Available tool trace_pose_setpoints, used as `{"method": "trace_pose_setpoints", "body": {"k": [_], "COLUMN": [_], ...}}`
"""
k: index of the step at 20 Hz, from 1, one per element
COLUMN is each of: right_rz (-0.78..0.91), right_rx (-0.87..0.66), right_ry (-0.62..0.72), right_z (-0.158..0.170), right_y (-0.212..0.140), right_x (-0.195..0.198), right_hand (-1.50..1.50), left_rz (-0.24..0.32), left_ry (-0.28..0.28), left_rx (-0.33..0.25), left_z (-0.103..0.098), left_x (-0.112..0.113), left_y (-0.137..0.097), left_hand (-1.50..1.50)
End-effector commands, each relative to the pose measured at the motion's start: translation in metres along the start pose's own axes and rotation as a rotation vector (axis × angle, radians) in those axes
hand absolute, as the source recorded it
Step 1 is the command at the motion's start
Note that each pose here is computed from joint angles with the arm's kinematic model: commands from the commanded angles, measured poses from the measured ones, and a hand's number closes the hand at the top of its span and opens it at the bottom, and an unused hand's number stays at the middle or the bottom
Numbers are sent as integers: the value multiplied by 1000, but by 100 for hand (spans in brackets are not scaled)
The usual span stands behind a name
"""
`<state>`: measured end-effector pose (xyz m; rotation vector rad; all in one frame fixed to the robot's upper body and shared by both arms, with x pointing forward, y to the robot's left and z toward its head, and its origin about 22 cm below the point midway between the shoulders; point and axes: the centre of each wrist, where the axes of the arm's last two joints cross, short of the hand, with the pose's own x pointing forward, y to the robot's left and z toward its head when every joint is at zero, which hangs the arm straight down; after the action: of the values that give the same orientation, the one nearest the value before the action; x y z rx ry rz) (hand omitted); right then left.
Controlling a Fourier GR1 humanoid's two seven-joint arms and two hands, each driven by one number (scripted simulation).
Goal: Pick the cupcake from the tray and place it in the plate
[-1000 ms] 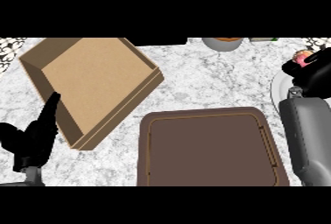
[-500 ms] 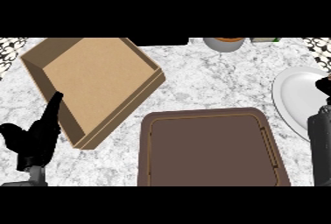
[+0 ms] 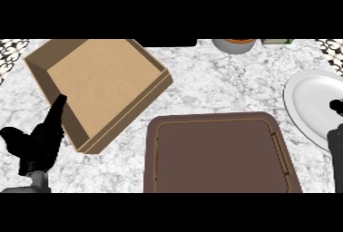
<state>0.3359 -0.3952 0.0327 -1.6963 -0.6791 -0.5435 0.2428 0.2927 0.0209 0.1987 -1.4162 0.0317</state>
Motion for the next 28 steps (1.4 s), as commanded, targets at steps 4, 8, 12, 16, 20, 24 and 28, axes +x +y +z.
{"method": "trace_pose_setpoints", "body": {"k": [4, 8, 12, 16, 20, 24, 28], "right_rz": [-67, -226, -373, -459, -538, -574, -600], "right_rx": [123, 67, -8, -1, 85, 213, 299], "right_ry": [13, -59, -55, -19, -23, -53, -92], "right_z": [-16, -15, -29, -23, -8, 6, 24], "right_y": [5, -1, -16, -20, -27, -35, -49], "right_x": [-10, -5, 3, -9, -25, -42, -68], "right_hand": [-150, -150, -150, -150, -150, -150, -150], "left_rz": [77, 78, 75, 87, 70, 80, 81], "left_ry": [189, 196, 219, 224, 210, 236, 234], "left_rx": [-146, -144, -129, -120, -107, -124, -97], "left_z": [12, 15, 14, 12, 14, 28, 23], "left_x": [-39, -42, -44, -47, -41, -52, -42], "left_y": [-42, -41, -32, -35, -34, -35, -24], "left_hand": [0, 0, 0, 0, 0, 0, 0]}}
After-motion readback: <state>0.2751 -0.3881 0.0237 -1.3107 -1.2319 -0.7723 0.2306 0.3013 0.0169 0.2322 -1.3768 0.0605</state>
